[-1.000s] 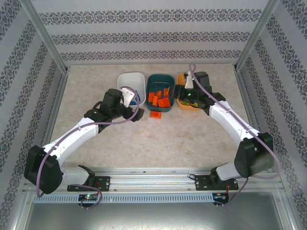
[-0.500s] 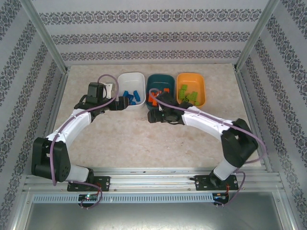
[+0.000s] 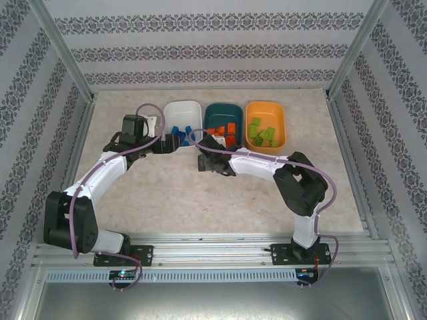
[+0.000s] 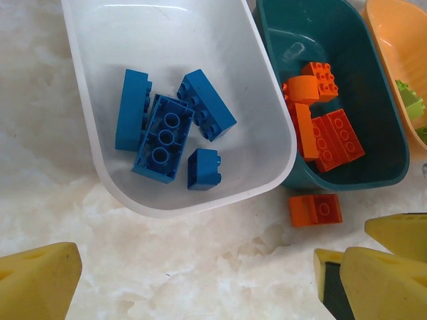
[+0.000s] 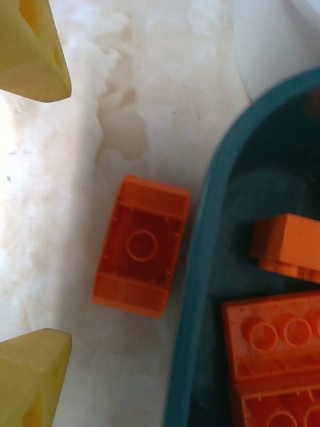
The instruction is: Sort the legos into containers by color
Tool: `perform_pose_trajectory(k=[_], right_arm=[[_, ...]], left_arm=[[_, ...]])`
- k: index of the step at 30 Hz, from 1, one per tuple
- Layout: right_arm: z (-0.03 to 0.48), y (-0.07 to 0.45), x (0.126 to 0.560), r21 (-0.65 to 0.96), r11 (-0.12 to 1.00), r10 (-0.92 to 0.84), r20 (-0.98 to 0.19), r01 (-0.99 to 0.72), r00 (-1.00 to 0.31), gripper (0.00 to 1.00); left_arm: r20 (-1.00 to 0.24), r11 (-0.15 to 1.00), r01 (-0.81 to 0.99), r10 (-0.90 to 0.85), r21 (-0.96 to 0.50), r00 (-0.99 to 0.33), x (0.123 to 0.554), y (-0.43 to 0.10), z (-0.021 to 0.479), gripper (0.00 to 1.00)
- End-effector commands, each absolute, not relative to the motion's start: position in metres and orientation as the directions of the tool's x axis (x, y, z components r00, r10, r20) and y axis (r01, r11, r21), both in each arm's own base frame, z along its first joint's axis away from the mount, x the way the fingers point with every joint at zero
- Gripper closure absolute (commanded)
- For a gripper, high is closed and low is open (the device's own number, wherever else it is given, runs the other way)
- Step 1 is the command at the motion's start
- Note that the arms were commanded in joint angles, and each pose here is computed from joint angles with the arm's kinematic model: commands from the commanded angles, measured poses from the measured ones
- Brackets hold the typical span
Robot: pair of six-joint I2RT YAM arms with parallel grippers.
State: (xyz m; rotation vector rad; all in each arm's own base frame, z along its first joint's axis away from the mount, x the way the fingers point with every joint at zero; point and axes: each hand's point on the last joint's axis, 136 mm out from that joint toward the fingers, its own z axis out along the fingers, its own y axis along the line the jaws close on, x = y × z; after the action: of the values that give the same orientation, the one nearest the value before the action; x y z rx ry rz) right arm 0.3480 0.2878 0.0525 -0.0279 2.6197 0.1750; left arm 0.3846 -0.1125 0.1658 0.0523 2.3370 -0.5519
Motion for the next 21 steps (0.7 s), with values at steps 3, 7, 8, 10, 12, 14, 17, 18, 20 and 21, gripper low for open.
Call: perform_pose_trajectory(k=[3, 7, 8, 10, 12, 14, 17, 18, 20, 21], right_arm=[[0.056, 0.28, 0.365, 0.082, 0.996, 0.064, -0.545, 0.023, -0.836, 0.11], [0.049, 0.28, 0.37, 0.077, 0.996, 0.075, -0.537, 0.039, -0.84, 0.11], [0.047, 0.28, 0.371, 0.077, 0.996, 0.078, -0.535, 0.043, -0.841, 0.11], [0.043, 0.278, 0.373, 0.078, 0.995, 0.089, -0.532, 0.056, -0.842, 0.12], [0.041, 0.278, 0.376, 0.082, 0.995, 0.098, -0.53, 0.064, -0.843, 0.13], [0.038, 0.277, 0.378, 0.08, 0.994, 0.104, -0.526, 0.073, -0.844, 0.14], [0.034, 0.275, 0.381, 0.072, 0.994, 0.106, -0.524, 0.08, -0.845, 0.16], [0.033, 0.274, 0.383, 0.07, 0.994, 0.108, -0.522, 0.084, -0.846, 0.16], [0.029, 0.275, 0.384, 0.073, 0.994, 0.112, -0.514, 0.086, -0.85, 0.17], [0.028, 0.276, 0.385, 0.075, 0.994, 0.112, -0.511, 0.085, -0.852, 0.18]], left_arm=[[-0.674, 0.892, 0.208, -0.135, -0.402, -0.726, 0.385, -0.116, 0.178, 0.0], [-0.678, 0.89, 0.212, -0.135, -0.403, -0.722, 0.385, -0.117, 0.18, 0.0], [-0.679, 0.89, 0.211, -0.136, -0.403, -0.722, 0.385, -0.117, 0.18, 0.0], [-0.681, 0.891, 0.212, -0.136, -0.402, -0.72, 0.385, -0.116, 0.18, 0.0], [-0.683, 0.891, 0.213, -0.136, -0.402, -0.718, 0.385, -0.116, 0.181, 0.0], [-0.683, 0.889, 0.216, -0.136, -0.404, -0.718, 0.385, -0.117, 0.181, 0.0], [-0.684, 0.888, 0.216, -0.138, -0.406, -0.716, 0.385, -0.117, 0.181, 0.0], [-0.686, 0.888, 0.217, -0.139, -0.406, -0.714, 0.385, -0.117, 0.183, 0.0], [-0.687, 0.887, 0.218, -0.139, -0.406, -0.713, 0.385, -0.117, 0.183, 0.0], [-0.687, 0.887, 0.218, -0.139, -0.406, -0.713, 0.385, -0.117, 0.182, 0.0]])
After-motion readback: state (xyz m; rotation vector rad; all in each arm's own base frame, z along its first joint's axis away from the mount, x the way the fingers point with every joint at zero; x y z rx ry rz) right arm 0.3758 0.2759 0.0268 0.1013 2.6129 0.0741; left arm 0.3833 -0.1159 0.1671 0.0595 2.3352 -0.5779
